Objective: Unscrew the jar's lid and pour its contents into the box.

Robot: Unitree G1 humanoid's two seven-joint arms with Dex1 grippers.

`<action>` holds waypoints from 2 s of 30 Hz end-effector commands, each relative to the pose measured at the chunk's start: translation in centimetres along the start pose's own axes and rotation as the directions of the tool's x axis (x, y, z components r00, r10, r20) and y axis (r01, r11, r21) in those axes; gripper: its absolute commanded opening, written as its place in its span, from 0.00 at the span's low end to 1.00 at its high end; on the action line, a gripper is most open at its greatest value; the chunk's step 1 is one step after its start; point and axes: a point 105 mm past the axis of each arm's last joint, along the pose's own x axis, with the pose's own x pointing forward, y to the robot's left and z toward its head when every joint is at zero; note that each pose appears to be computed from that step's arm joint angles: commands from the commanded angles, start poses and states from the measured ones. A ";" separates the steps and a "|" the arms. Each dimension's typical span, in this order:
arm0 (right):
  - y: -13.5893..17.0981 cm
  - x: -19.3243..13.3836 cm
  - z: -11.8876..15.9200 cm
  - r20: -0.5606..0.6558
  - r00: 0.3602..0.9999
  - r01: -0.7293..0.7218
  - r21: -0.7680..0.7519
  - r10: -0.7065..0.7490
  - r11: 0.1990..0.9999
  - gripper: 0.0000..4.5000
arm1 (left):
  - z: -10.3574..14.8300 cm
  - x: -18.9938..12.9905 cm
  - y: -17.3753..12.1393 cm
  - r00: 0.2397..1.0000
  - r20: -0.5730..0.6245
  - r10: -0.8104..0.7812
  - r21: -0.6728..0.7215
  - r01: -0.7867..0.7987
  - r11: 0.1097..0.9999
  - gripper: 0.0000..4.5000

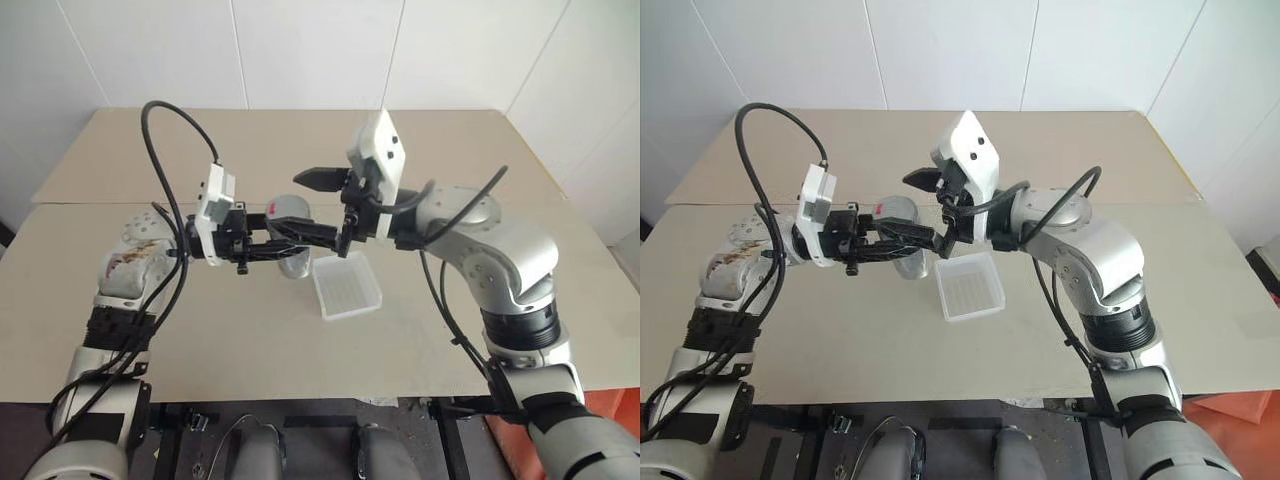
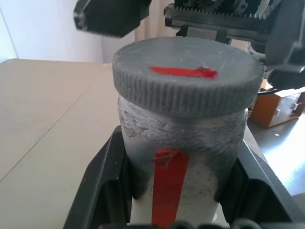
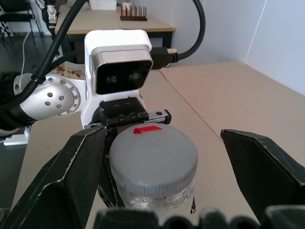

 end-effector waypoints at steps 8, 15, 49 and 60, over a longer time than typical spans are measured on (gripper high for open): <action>0.2 0.7 1.1 0.017 1.000 -0.020 -0.037 0.020 0.999 0.92 | 1.1 0.3 -0.1 0.999 0.008 -0.045 0.071 0.044 0.996 0.43; 0.0 0.4 1.6 0.042 0.998 -0.041 -0.032 0.043 0.999 0.61 | 1.2 0.4 -0.1 0.998 0.000 -0.063 0.079 0.063 0.995 0.43; -0.1 -3.9 1.9 0.167 0.953 -0.210 -0.230 0.251 0.950 0.99 | 0.1 -1.5 -0.7 0.998 -0.030 -0.047 0.077 0.049 0.996 0.43; 1.2 1.1 0.7 0.091 0.994 -0.050 -0.161 0.065 0.986 0.99 | 0.1 -0.3 -0.3 1.000 -0.013 0.021 0.086 -0.020 0.996 0.43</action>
